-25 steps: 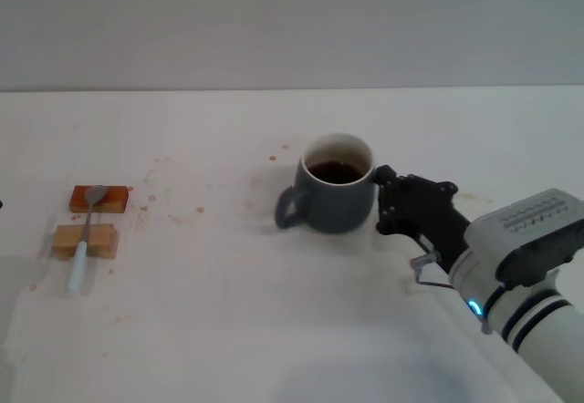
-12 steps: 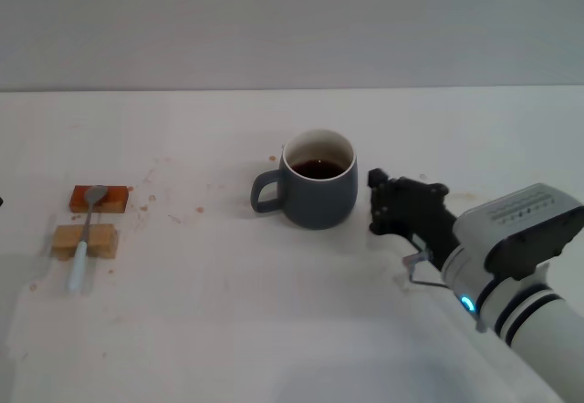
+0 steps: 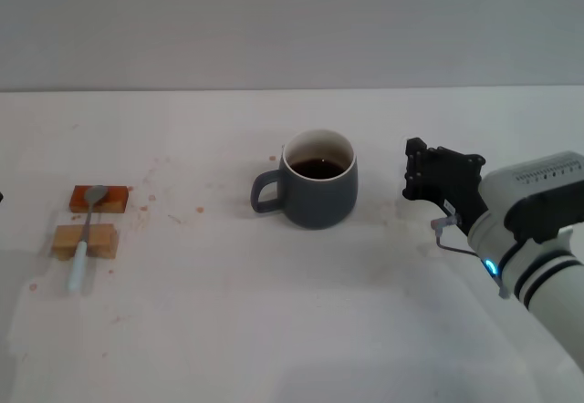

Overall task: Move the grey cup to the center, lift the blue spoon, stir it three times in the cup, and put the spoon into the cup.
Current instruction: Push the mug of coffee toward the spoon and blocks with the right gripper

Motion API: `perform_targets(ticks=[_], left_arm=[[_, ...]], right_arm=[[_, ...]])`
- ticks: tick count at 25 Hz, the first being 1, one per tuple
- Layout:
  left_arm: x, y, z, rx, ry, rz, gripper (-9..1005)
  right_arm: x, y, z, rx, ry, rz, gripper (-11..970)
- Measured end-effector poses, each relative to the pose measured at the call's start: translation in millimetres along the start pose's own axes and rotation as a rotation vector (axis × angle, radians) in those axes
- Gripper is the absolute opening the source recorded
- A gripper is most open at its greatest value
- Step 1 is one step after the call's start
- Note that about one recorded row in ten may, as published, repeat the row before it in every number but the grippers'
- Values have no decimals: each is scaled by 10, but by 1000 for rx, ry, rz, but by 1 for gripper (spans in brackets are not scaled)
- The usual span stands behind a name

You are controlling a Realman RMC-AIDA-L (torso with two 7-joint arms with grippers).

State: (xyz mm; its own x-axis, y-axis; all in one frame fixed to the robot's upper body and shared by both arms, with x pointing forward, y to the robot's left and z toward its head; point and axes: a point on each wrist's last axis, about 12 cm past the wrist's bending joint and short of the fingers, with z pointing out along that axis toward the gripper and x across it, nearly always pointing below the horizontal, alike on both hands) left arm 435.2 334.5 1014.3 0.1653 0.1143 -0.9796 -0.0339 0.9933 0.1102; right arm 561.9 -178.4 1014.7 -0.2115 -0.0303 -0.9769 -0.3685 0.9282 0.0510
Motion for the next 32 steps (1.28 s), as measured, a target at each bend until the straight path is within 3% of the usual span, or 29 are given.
perform_targets(ticks=[16,32], left_arm=[[-13,8,80,-3,-9,2,844],[-14,9,78,-4,-10,4,843]], right_arm=[[-80,97,179,-35,66,-11,-1],[-64,374,176,-137,99,-20,-1]])
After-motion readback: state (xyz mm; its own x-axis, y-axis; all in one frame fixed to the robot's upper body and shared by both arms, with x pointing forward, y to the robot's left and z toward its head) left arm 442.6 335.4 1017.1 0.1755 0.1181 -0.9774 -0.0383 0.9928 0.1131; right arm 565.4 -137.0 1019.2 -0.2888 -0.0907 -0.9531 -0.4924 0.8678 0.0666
